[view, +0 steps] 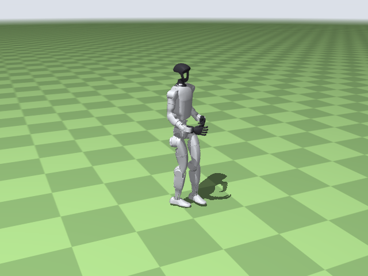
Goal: Walk run
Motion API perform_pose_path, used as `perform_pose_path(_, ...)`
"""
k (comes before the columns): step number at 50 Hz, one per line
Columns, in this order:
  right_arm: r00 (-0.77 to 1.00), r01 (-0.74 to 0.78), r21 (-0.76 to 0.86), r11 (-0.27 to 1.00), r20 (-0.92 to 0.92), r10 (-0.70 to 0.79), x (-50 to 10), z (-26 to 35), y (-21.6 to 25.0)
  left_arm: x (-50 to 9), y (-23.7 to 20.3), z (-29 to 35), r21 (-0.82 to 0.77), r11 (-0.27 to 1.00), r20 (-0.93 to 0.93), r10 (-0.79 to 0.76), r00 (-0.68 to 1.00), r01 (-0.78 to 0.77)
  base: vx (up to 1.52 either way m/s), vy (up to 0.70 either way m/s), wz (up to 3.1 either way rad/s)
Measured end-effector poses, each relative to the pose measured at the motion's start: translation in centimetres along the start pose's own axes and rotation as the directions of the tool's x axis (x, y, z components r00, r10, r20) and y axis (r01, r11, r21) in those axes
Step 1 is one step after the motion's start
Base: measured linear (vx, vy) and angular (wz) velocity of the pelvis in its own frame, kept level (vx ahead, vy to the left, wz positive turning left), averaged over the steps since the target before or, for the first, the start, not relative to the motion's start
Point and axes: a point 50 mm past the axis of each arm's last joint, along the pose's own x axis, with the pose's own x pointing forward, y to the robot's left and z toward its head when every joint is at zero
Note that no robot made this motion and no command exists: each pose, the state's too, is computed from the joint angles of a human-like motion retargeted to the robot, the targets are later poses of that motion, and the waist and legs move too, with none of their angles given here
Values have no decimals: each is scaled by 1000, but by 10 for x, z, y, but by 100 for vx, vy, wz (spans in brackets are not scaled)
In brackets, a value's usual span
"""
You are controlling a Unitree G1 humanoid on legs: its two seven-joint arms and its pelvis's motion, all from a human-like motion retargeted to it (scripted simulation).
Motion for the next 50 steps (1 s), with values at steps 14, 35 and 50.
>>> perform_pose_path(14,984,86,-18,996,159,-82,-7,21,-2,12,8,7,-71,983,46,-164,985,167,40,6,-172)
perform_pose_path(35,893,327,-102,939,358,-272,-4,47,5,9,-8,-23,-368,917,-18,-173,985,154,4,-7,-124)
perform_pose_path(50,882,423,-280,862,346,-320,-15,49,3,-25,21,-29,-132,985,-213,78,974,-108,13,-43,-53)
